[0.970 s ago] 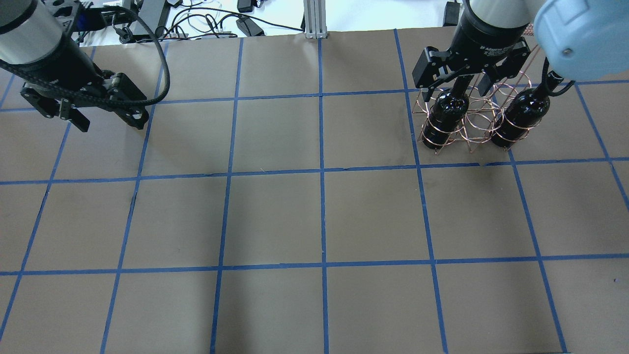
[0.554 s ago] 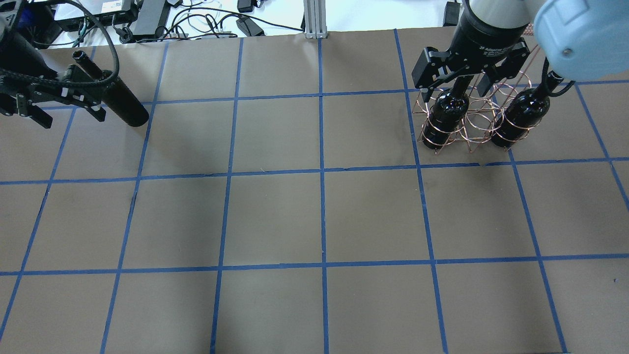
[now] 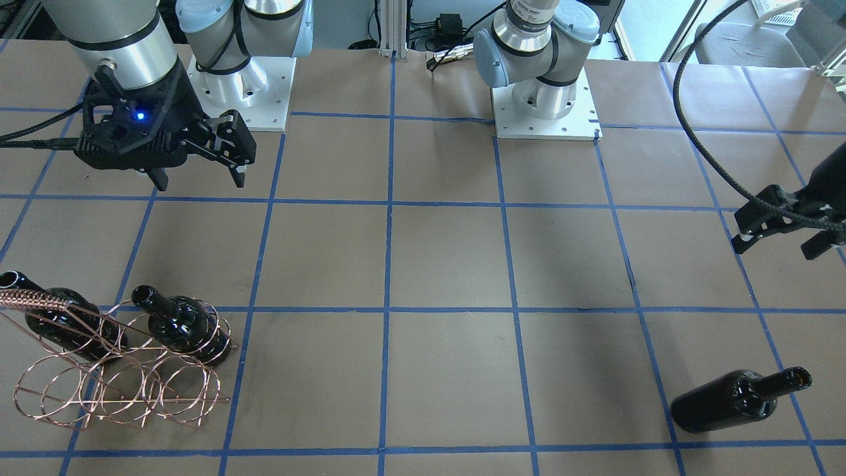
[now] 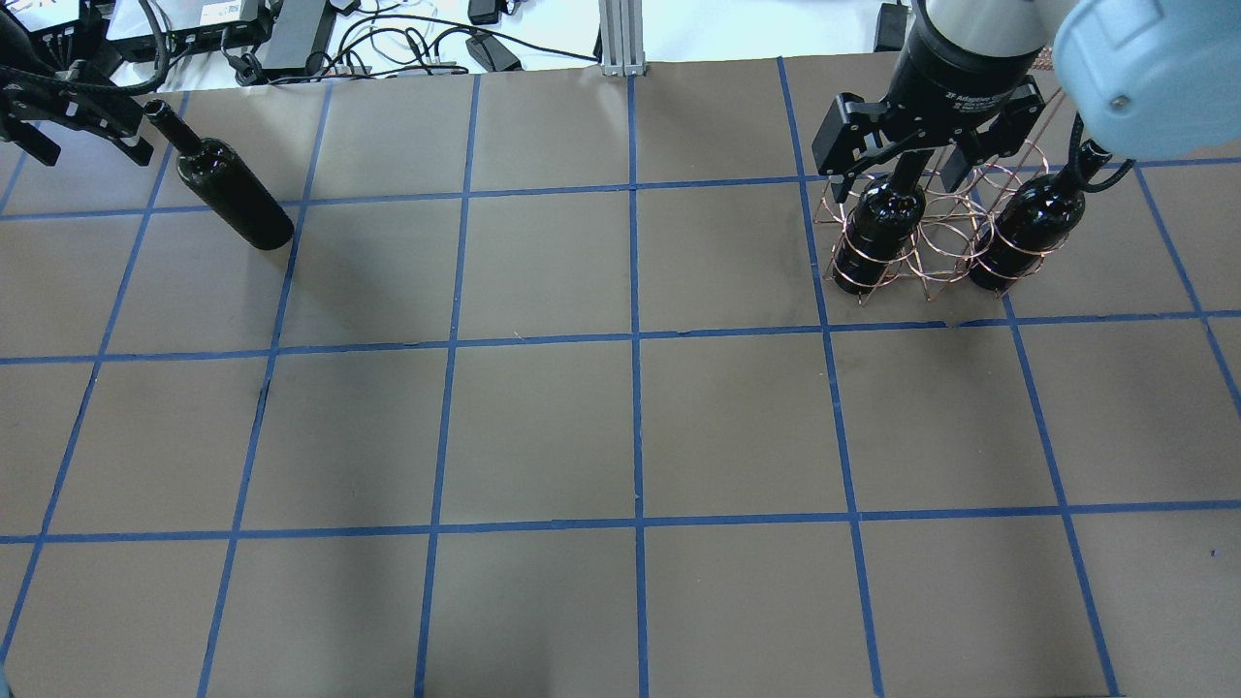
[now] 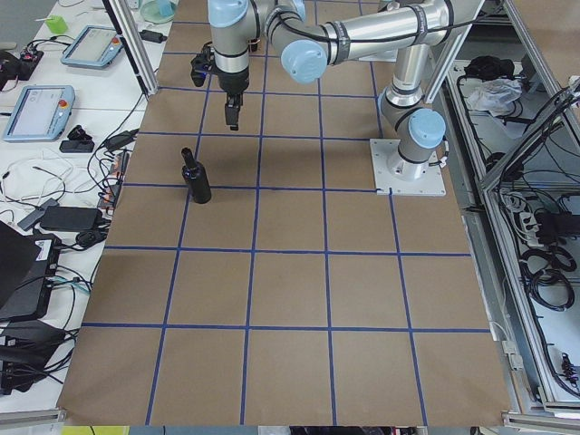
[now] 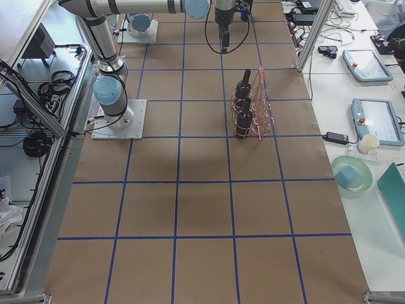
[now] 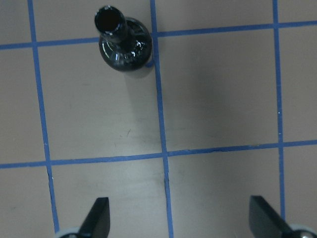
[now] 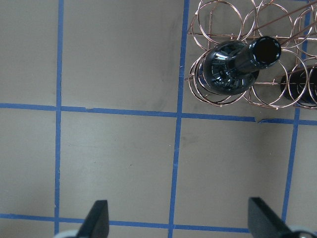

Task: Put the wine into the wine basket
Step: 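Close the left gripper around the neck of the dark wine bottle, then lift the dark wine bottle upright with the left gripper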

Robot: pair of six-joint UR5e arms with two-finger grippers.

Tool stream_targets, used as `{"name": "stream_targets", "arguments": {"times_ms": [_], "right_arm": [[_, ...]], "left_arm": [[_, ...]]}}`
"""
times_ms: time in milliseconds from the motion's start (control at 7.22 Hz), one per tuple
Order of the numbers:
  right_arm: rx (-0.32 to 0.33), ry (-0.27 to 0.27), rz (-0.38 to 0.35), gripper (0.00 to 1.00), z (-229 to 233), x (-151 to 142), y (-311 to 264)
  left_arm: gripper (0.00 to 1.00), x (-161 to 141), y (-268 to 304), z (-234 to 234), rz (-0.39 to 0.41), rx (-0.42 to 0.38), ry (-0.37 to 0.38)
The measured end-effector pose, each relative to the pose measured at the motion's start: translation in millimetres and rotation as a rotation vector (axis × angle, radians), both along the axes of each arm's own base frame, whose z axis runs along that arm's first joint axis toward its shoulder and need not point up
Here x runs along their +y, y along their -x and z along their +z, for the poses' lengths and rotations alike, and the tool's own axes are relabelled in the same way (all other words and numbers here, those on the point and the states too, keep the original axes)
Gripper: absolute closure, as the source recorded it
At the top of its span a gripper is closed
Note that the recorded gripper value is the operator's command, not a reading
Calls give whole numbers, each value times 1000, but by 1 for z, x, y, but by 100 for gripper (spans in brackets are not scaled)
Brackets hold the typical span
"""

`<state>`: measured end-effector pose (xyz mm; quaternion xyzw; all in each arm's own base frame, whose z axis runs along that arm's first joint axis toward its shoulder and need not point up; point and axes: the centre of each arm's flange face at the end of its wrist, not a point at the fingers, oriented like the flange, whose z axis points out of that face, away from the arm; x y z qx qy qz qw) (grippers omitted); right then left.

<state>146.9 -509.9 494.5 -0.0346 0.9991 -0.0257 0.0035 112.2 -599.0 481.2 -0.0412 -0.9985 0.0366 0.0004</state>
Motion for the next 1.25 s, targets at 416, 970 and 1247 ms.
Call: {"name": "stream_targets", "arguments": {"times_ms": [416,970,1247], "right_arm": [[-1,-1,-1,0,-1,0,0],[-2,-2,-1,0,-1,0,0],[-2,-3,0,0,-1,0,0]], "left_arm": [[0,-52,-25,-42,-14,19,16],[0,-93,-38,-97,-15,56,60],[0,-101,-42,-108,-21,48,66]]}}
